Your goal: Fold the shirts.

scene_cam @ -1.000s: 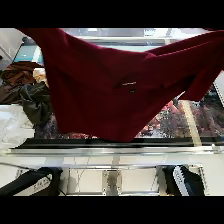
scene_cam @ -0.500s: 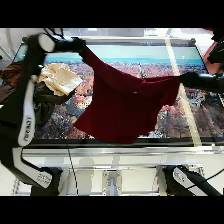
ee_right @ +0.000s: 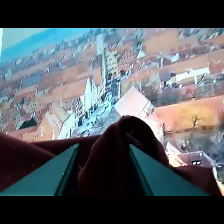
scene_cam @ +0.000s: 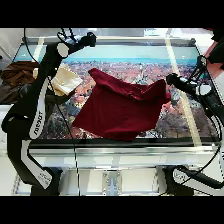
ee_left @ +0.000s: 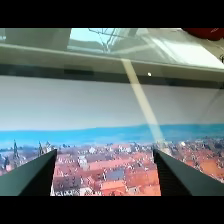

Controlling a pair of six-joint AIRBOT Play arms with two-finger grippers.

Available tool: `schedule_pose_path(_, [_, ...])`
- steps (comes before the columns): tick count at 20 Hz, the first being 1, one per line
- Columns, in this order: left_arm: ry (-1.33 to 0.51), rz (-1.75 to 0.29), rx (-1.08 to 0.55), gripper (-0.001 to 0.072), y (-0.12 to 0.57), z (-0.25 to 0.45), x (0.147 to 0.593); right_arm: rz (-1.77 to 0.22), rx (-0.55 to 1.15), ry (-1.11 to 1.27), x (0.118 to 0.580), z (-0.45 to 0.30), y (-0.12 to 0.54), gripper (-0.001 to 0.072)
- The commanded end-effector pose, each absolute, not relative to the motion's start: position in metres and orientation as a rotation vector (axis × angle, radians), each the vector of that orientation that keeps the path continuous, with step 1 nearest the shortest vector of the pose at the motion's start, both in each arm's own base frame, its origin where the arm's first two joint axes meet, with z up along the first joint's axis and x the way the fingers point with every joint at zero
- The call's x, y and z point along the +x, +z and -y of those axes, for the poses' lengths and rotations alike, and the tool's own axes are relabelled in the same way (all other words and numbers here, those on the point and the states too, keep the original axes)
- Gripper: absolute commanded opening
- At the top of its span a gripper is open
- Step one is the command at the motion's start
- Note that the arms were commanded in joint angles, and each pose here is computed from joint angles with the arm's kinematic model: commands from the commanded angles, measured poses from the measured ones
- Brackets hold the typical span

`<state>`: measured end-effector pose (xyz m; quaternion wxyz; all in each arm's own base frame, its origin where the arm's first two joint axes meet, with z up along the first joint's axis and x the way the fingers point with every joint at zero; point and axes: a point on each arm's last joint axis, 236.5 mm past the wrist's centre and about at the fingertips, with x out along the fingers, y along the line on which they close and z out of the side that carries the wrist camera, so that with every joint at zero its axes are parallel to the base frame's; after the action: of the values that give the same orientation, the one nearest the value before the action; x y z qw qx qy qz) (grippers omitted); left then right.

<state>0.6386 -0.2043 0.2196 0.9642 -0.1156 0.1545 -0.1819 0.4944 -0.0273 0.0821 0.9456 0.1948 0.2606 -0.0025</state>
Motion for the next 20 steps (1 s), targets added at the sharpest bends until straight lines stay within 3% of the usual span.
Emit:
schedule_pose_path(1, [-0.316, -0.286, -0.083, 0.0691, 0.258, 0.176, 0.621, -0.473, 0.405, -0.102, 0.491, 0.072, 0.093, 0.0359])
schedule_pose_path(2, [-0.284, -0.351, -0.014, 0.0664, 0.258, 0.159, 0.606, -0.495, 0.416, -0.122, 0.481, 0.089, 0.092, 0.036])
schedule_pose_path(4, [-0.212, -0.536, 0.083, 0.0387, 0.241, 0.122, 0.572, -0.56, 0.448, -0.158, 0.458, 0.119, 0.083, 0.0359])
schedule_pose_path(5, [-0.2, -0.635, 0.089, 0.0304, 0.227, 0.111, 0.554, -0.61, 0.472, -0.165, 0.445, 0.129, 0.074, 0.0359])
schedule_pose_path(6, [-0.192, -0.747, 0.097, 0.0276, 0.207, 0.103, 0.535, -0.674, 0.495, -0.163, 0.43, 0.135, 0.062, 0.036])
schedule_pose_path(12, [-0.213, -1.206, 0.104, 0.0275, 0.084, 0.098, 0.462, -0.956, 0.442, -0.057, 0.368, 0.131, 0.023, 0.0377])
schedule_pose_path(15, [-0.177, -1.298, 0.154, 0.0269, 0.061, 0.079, 0.426, -0.973, 0.434, -0.029, 0.365, 0.126, 0.021, 0.0377])
schedule_pose_path(16, [-0.174, -1.314, 0.171, 0.0221, 0.056, 0.074, 0.41, -0.97, 0.422, -0.027, 0.365, 0.127, 0.022, 0.0377])
schedule_pose_path(20, [-0.181, -1.429, 0.159, 0.0216, 0.011, 0.061, 0.316, -0.961, 0.422, -0.031, 0.367, 0.128, 0.023, 0.0377])
